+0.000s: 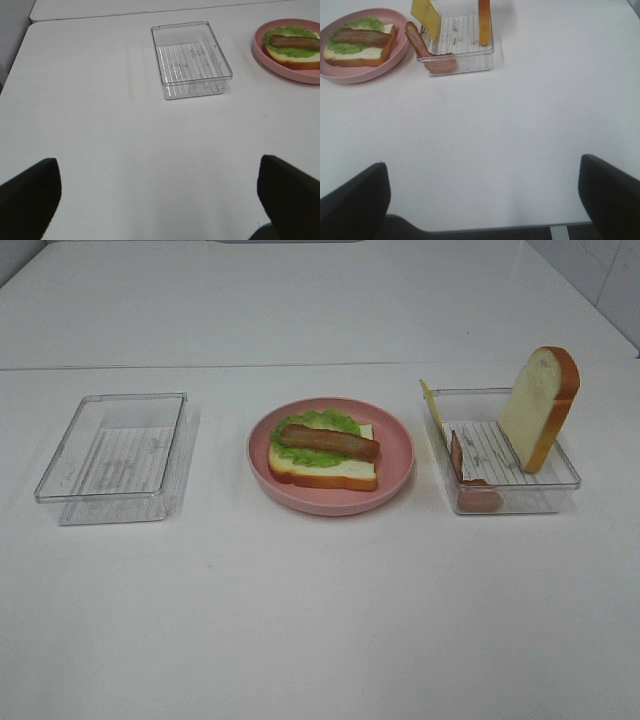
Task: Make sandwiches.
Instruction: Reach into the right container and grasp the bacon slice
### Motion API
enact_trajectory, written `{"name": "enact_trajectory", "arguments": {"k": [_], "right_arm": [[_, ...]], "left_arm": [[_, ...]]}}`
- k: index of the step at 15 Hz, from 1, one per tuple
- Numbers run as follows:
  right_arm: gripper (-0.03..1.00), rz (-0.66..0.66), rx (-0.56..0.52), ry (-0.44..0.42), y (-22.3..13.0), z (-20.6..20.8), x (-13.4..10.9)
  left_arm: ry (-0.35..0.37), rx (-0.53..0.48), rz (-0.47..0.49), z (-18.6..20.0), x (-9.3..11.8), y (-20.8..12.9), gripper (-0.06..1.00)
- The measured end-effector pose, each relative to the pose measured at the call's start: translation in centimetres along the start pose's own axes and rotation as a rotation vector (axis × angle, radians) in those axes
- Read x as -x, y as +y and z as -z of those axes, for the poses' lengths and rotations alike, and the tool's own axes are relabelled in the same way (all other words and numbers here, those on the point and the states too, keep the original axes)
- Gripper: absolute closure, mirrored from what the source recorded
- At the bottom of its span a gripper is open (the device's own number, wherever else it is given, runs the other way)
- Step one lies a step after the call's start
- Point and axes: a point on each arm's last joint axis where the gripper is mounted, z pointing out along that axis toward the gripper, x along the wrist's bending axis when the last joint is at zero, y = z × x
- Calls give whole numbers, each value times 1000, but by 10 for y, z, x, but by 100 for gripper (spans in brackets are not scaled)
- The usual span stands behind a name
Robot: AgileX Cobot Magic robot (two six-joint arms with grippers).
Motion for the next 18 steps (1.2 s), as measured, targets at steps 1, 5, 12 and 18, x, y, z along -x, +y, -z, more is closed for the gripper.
{"name": "enact_trajectory", "arguments": {"k": [1,5,12,18], "right_arm": [[-1,0,0,0,0,0,0],[-1,-4,0,7,0,0,-1],[-1,7,-10,-18,45,-14,-1],[-1,-12,-355,-41,76,-95,-3]], "left_arm": [[4,2,2,0,0,0,-5],[5,2,3,0,0,0,-5],[5,2,3,0,0,0,-5],[5,2,3,0,0,0,-5]]}}
